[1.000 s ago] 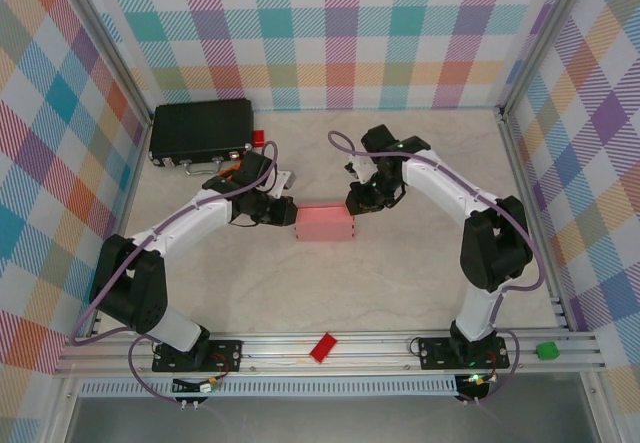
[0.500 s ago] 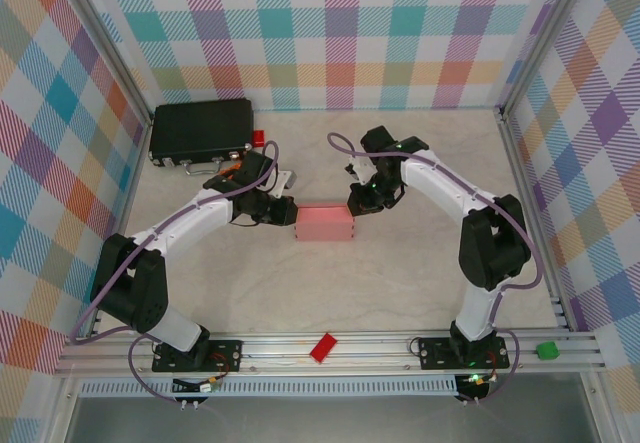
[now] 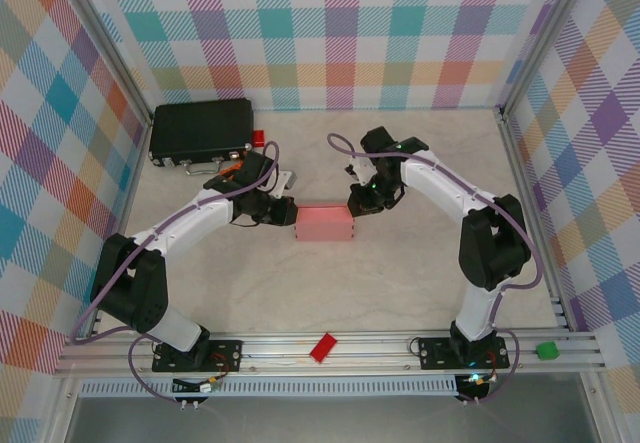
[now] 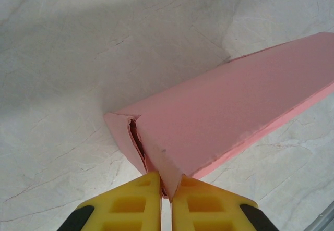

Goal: Fold the paper box

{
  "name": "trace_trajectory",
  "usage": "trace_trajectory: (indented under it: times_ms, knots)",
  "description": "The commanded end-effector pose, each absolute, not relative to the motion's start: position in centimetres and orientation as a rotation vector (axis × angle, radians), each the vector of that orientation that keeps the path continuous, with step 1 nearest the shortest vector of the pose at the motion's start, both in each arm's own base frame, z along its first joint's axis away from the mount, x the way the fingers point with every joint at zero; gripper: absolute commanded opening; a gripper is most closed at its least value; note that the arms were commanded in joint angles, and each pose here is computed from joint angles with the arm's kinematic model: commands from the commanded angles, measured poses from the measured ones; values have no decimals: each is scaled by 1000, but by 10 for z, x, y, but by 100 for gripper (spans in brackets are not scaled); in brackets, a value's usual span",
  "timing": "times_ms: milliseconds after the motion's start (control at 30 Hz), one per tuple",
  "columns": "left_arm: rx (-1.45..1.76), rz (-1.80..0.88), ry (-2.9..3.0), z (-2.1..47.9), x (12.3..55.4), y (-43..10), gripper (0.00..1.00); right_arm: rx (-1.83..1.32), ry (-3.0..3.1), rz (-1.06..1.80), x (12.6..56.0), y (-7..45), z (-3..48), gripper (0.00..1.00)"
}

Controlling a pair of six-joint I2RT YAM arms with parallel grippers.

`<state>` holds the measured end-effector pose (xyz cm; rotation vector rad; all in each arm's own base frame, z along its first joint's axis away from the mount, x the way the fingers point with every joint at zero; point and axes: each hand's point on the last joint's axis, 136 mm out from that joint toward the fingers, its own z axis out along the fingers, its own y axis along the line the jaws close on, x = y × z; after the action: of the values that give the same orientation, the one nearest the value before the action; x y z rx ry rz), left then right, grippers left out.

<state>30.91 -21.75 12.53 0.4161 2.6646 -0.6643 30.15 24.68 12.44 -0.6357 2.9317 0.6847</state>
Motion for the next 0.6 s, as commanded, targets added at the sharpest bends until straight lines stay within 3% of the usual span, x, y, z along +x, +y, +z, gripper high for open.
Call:
trace_trajectory:
  times_ms: [0,233,567]
  knots:
    - [435,-656,2733,113,291,-217,11,-653,2973,713,289,249,117,15]
    - [443,-661,2715,119,292,-218,14,-654,2973,698,290,248,117,15]
    - [474,-685,2604,149,291,-218,43,-656,2962,690,292,248,121,16]
